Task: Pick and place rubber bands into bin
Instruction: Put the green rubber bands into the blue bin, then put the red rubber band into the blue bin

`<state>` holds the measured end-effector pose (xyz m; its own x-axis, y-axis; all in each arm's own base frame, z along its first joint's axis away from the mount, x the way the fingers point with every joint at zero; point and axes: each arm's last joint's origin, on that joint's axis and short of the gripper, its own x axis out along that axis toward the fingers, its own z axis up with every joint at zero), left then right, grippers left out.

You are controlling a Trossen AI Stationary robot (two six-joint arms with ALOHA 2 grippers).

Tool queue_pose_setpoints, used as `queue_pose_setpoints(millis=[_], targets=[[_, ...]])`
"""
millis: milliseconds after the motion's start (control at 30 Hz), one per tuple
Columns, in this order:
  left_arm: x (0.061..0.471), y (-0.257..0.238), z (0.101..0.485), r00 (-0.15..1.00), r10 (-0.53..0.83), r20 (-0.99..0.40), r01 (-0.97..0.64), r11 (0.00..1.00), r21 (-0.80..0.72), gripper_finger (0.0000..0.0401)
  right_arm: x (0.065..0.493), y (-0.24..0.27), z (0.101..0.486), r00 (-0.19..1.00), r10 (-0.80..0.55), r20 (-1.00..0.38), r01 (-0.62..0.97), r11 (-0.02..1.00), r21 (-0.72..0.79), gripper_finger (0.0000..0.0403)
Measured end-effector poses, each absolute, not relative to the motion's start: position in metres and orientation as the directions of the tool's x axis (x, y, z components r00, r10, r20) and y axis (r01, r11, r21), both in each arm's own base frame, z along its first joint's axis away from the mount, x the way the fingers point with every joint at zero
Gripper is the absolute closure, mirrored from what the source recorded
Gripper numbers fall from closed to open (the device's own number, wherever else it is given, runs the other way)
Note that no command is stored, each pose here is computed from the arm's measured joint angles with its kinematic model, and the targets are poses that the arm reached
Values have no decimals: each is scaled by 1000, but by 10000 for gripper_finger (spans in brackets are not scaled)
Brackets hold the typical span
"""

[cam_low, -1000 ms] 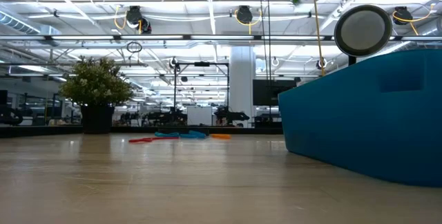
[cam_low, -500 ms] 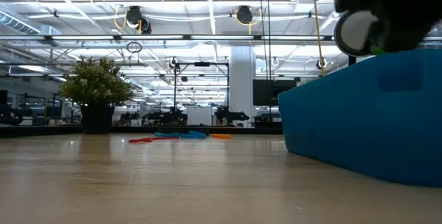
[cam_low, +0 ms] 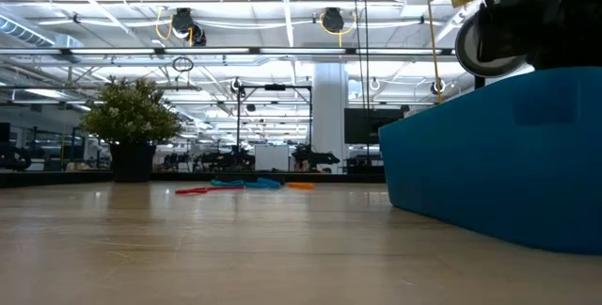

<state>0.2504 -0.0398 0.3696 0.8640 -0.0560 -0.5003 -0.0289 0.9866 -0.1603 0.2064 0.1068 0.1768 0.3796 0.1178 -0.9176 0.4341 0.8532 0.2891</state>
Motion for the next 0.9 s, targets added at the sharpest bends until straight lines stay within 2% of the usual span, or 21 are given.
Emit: queue_pose_setpoints(millis=[200,433,567,733,900], targets=[[250,-40,370,864,-56,-501,-29,987,-161,210,210,109,179,418,138,-898,395,862,317,368],[250,-40,369,863,-56,-501,-33,985,-167,210,213,110,181,453,157,-878,350,874,337,289],[250,-40,369,859,-56,-509,-34,986,-165,210,210,107,190,486,163,-858,353,862,363,257],[252,-39,359,820,-10,-572,-76,989,-126,210,202,96,218,637,89,-766,369,837,405,239],[262,-36,341,746,78,-662,-176,981,-82,210,195,86,254,818,63,-572,279,826,490,237]])
